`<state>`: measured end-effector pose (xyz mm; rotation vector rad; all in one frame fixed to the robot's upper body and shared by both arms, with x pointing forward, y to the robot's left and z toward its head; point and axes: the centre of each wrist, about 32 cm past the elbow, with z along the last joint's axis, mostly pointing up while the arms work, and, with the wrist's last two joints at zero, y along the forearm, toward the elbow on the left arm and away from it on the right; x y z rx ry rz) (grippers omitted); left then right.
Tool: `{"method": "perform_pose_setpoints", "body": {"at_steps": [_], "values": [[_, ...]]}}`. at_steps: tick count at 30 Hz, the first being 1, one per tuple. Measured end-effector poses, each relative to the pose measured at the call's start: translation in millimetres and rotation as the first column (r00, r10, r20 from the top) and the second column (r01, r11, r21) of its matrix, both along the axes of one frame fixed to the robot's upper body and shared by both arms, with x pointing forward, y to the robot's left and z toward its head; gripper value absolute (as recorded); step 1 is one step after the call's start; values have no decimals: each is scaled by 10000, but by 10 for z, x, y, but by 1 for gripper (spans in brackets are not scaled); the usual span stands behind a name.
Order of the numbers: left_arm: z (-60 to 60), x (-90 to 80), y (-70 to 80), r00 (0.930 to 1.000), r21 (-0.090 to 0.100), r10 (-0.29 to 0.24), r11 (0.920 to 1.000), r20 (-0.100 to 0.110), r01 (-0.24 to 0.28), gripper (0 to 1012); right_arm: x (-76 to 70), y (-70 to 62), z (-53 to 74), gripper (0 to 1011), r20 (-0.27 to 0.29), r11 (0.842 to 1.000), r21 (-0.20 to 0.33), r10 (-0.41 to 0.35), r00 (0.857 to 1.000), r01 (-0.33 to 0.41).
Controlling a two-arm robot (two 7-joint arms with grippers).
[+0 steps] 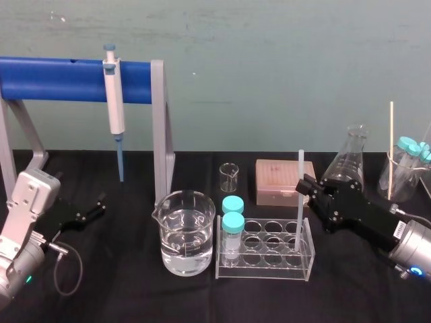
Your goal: Pick up the stirring rod with one hand, then place it down.
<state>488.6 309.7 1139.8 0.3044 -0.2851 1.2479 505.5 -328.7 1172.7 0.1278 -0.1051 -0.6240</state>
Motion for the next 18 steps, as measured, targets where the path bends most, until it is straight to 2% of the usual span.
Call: {"method": "perform_pose_setpoints", "body": {"at_steps": [9, 18], "values": [[0, 0, 0, 10000, 0, 0, 10000, 0, 0, 1000, 28, 5, -97, 66, -122, 9998, -155, -163, 9998, 161], [0, 0, 0, 10000, 1, 0, 10000, -1, 0, 1000, 37, 37, -185, 66, -323, 9995, -87, -322, 9990, 319]]}}
